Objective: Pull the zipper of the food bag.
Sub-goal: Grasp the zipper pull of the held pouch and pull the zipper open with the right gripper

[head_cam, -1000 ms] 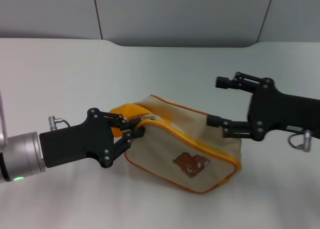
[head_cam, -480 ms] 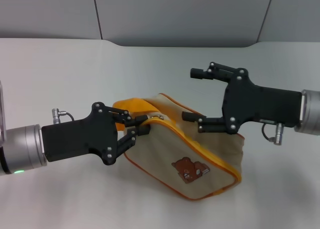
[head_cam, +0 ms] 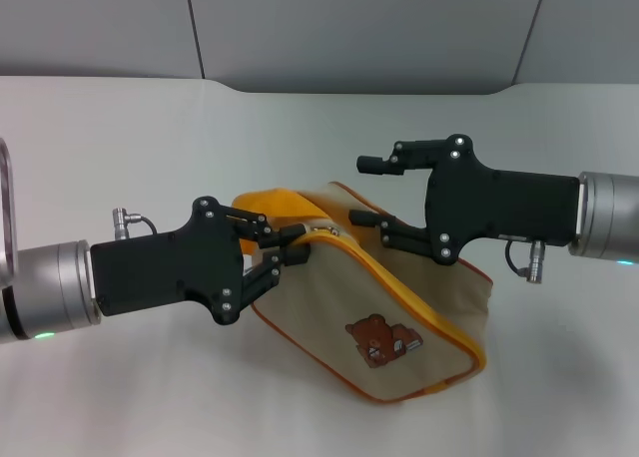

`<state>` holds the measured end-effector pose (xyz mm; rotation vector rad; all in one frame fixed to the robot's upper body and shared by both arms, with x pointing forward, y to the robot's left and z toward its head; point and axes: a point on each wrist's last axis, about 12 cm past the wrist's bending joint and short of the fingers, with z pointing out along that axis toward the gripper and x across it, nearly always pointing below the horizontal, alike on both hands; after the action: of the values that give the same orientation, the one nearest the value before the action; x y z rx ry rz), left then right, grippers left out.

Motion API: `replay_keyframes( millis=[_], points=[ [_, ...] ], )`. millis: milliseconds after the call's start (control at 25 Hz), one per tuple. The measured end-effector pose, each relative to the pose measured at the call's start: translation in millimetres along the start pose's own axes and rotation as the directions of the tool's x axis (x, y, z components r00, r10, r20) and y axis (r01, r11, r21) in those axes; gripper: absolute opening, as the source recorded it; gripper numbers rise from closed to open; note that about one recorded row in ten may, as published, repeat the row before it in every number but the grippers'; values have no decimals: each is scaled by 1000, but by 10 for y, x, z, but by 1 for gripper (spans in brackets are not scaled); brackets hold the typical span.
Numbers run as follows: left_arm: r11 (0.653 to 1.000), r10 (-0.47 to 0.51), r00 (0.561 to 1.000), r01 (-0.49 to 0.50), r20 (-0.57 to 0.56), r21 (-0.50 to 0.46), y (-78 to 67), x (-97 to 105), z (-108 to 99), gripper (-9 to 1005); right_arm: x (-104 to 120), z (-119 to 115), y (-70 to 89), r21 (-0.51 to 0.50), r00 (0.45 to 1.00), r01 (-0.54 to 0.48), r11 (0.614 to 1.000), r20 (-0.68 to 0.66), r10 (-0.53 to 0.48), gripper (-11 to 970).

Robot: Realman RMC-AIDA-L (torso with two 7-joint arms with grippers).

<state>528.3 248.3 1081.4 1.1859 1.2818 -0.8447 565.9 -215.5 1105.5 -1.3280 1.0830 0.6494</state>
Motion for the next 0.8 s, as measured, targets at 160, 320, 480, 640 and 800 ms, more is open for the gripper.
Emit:
replay_keyframes(
  millis=[160, 320, 480, 640, 800],
  points=[
    [1000, 3, 1000, -3, 1, 2, 8, -8, 9, 103, -2, 26, 16, -15, 1000, 18, 1000, 2, -18, 434],
    [1000, 5, 1000, -5, 2, -3, 19, -11, 12, 102, -5, 81, 57, -66, 999, 33, 997, -2, -33, 352],
    [1000, 3, 1000, -3, 1, -10, 33, -13, 17, 101, -5, 107, 82, -91, 999, 37, 995, -4, -38, 331],
    [1000, 1, 1000, -1, 4, -8, 40, -21, 41, 100, -5, 119, 101, -104, 998, 57, 993, 1, -57, 332],
    [1000, 0, 1000, 0, 7, -5, 48, -30, 67, 99, -8, 111, 105, -71, 997, 81, 994, 21, -79, 331]
  ],
)
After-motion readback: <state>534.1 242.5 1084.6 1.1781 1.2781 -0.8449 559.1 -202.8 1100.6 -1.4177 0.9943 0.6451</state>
